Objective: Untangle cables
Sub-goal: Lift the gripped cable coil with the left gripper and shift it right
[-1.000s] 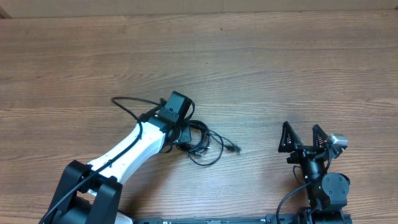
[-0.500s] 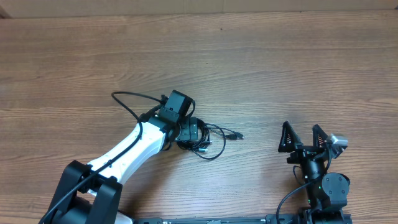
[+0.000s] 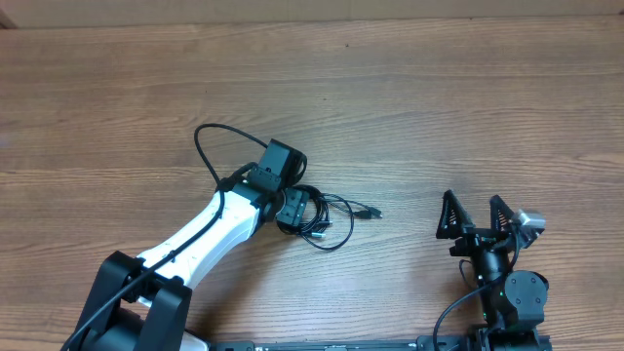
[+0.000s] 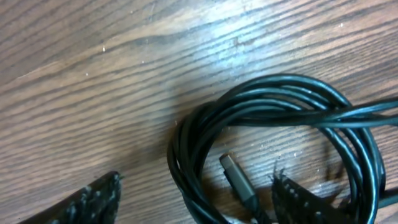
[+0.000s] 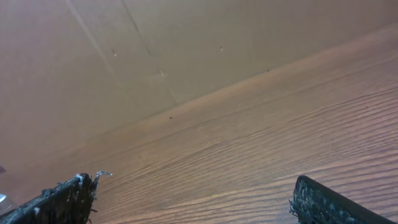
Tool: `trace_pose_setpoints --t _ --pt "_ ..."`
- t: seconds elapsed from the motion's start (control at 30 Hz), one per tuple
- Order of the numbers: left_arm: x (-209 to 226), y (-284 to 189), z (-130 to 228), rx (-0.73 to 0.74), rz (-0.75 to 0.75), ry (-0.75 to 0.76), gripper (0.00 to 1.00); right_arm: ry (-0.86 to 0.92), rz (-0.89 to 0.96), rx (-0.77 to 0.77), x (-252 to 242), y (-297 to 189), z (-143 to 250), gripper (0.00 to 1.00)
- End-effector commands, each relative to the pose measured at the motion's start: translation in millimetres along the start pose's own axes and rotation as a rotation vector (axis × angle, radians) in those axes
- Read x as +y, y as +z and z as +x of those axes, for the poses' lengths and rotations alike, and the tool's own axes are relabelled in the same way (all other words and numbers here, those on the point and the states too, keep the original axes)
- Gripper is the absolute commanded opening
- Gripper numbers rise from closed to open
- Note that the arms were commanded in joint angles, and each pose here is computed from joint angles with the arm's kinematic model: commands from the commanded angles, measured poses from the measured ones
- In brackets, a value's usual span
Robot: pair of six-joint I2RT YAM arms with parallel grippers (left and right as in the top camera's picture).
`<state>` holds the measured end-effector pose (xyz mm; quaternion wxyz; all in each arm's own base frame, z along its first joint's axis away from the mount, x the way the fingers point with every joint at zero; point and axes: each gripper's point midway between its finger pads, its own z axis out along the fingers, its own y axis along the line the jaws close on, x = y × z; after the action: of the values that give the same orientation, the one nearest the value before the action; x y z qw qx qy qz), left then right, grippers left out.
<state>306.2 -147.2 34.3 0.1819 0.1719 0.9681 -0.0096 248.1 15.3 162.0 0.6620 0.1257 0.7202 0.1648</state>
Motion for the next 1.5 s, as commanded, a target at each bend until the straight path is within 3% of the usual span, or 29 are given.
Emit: trace_pose_setpoints --t 0.0,0.03,0.27,0.47,1.0,1.47 --pt "1 -9 -6 -0.017 -0.002 -0.143 0.61 0.007 -0.004 0.008 0 1 4 1.00" --pt "1 -9 -4 -0.009 -0.004 -0.204 0.54 0.007 -0.004 0.008 0 1 4 1.00" --pt "4 4 6 0.035 -0.032 -0.353 0.46 0.007 -0.004 0.008 0 1 4 1.00" --pt "3 26 22 0.114 -0.054 -0.357 0.04 0.007 -0.004 0.008 0 1 4 1.00" --pt "3 -44 -33 -0.081 0.004 -0.312 0.04 0.007 -0.004 0.008 0 1 4 1.00" --pt "6 -96 -43 -0.207 0.041 -0.309 0.04 0.007 -0.004 0.008 0 1 4 1.00"
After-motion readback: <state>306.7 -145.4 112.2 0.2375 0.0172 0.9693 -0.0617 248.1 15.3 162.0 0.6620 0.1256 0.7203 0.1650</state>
